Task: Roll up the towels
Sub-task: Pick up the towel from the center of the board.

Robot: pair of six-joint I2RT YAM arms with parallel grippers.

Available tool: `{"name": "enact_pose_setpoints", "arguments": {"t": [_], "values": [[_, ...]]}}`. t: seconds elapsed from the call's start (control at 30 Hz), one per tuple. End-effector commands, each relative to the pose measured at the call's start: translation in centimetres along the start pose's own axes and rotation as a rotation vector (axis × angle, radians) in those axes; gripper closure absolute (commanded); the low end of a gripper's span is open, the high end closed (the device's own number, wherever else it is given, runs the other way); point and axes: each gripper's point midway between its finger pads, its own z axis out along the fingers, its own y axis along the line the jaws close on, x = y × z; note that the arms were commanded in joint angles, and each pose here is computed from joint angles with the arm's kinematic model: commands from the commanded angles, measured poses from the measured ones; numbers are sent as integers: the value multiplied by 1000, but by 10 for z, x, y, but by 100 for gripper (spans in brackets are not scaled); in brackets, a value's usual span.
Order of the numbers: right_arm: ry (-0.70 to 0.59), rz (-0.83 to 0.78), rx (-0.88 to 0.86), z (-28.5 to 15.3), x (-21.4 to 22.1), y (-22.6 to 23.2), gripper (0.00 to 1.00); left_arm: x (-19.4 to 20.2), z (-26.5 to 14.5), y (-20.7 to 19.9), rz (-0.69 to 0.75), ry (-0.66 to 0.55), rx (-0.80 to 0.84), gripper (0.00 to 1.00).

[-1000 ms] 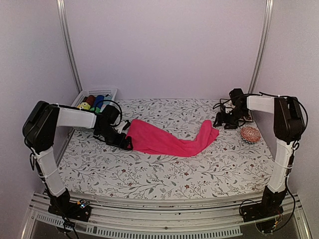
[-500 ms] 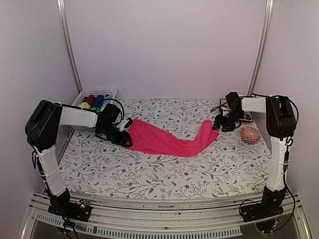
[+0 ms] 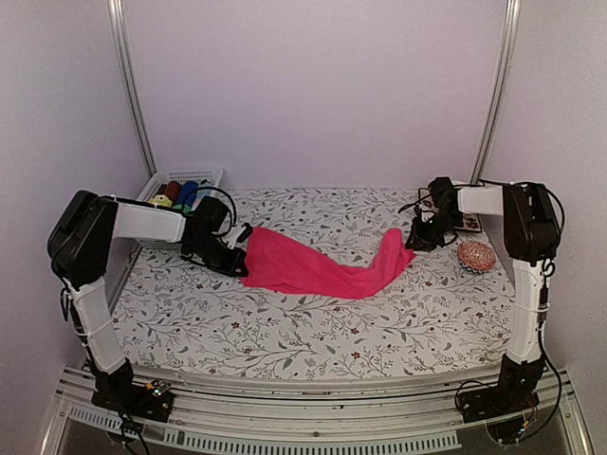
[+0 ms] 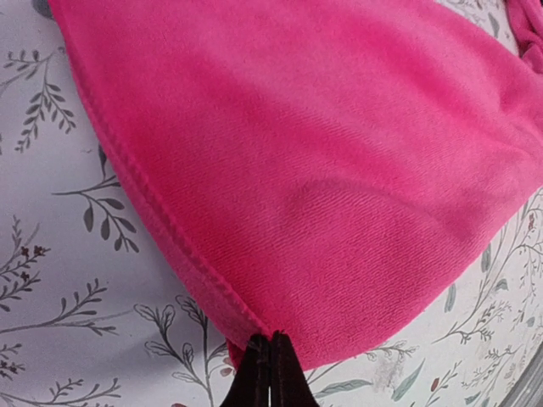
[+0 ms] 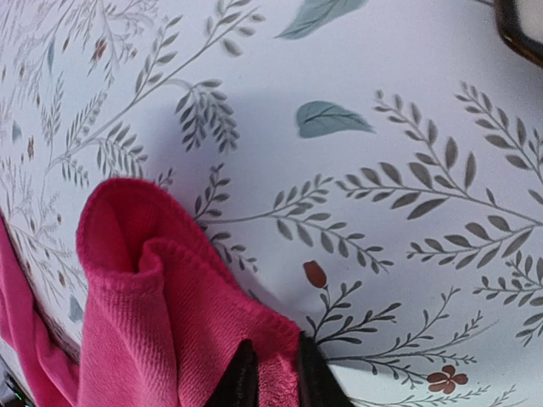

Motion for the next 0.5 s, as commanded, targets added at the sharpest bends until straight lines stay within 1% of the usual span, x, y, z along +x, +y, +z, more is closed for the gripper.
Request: {"name": "enact_pose_setpoints", "arguments": {"t": [0.0,0.03,0.07,0.17,0.33,0.47], "values": [[33,28,-13,13,9,-5,94,-27,-28,-7,17,-77,10,100],[27,27,-10,12,9,-5,97,-31,-33,-9,18,-90,11,100],[16,25,-7,10,6,-5,98,-35,-37,-11,18,-103,12,100],[-31,15,-2,-4,-4,0,98,-52,-54,-17,20,-157,16,100],[-160,-15,-36,-49,-31,21,98,-80,-88,-28,33,-256,19,100],[-231,-40,-63,-83,-38,36,98,-88,-108,-31,40,-307,5,100]]}}
